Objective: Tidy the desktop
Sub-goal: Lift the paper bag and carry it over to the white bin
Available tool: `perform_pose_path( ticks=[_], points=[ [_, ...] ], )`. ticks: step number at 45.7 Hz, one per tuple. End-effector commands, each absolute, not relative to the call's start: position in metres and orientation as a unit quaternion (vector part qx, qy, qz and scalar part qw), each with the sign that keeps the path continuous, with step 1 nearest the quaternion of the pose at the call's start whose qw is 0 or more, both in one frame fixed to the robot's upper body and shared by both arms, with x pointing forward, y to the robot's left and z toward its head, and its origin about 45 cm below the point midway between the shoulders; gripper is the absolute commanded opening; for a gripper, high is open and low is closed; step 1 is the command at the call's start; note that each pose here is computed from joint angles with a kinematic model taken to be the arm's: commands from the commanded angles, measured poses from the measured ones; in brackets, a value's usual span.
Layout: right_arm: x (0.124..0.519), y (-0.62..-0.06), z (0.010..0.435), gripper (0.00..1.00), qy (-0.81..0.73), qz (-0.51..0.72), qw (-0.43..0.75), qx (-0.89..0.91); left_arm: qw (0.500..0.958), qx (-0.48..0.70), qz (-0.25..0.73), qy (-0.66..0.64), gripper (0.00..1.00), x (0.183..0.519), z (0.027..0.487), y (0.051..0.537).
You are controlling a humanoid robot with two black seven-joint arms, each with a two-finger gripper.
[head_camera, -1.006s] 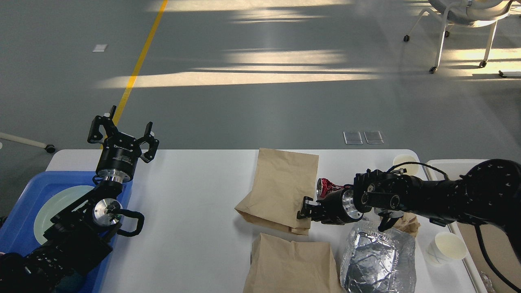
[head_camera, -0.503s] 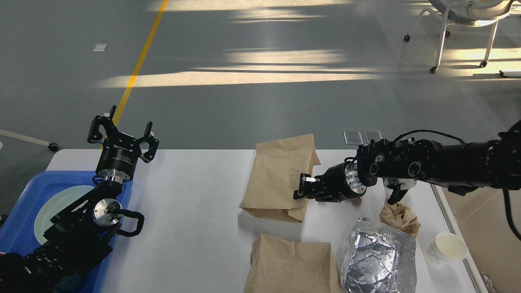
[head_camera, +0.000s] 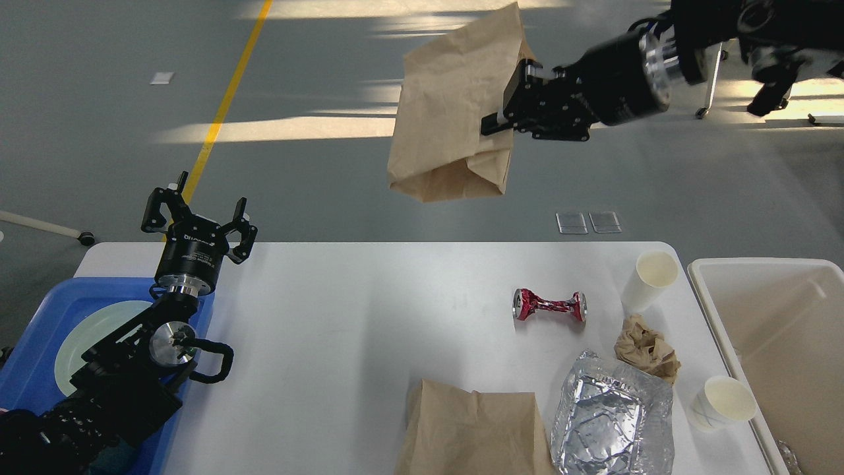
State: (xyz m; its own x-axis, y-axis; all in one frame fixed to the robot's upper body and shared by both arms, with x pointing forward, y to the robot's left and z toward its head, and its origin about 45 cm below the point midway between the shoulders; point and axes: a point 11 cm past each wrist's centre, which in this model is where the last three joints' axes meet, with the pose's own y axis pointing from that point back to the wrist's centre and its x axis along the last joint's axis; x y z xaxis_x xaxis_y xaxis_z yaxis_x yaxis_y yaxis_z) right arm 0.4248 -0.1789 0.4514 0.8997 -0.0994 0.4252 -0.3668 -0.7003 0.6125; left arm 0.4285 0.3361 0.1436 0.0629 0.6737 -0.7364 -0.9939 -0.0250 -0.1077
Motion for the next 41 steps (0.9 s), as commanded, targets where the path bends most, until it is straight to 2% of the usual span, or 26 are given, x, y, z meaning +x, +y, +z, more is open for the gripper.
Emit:
perform_pose_path(
  ticks=[1, 11, 22, 30, 36, 41],
  points=[
    [0.415, -0.183, 0.504, 0.00, -0.129, 0.216, 0.353, 0.901, 0.653, -0.323, 0.639, 0.247, 0.96, 0.428, 0.143, 0.337],
    [0.392, -0.180, 0.573, 0.00, -0.121, 0.267, 0.339, 0.894, 0.653, -0.325, 0.638, 0.246, 0.96, 0.429, 0.144, 0.336],
    [0.379, -0.182, 0.596, 0.00, -0.114, 0.281, 0.338, 0.891, 0.653, -0.324, 0.638, 0.247, 0.96, 0.428, 0.143, 0.336],
    [0.382, -0.189, 0.589, 0.00, -0.114, 0.275, 0.355, 0.886, 0.653, -0.324, 0.639, 0.247, 0.96, 0.428, 0.143, 0.336],
    [0.402, -0.223, 0.565, 0.00, -0.139, 0.263, 0.421, 0.857, 0.653, -0.324, 0.639, 0.247, 0.96, 0.428, 0.143, 0.336],
    [0.429, -0.267, 0.524, 0.00, -0.172, 0.219, 0.459, 0.844, 0.653, -0.325, 0.638, 0.246, 0.96, 0.429, 0.144, 0.336]
  ],
)
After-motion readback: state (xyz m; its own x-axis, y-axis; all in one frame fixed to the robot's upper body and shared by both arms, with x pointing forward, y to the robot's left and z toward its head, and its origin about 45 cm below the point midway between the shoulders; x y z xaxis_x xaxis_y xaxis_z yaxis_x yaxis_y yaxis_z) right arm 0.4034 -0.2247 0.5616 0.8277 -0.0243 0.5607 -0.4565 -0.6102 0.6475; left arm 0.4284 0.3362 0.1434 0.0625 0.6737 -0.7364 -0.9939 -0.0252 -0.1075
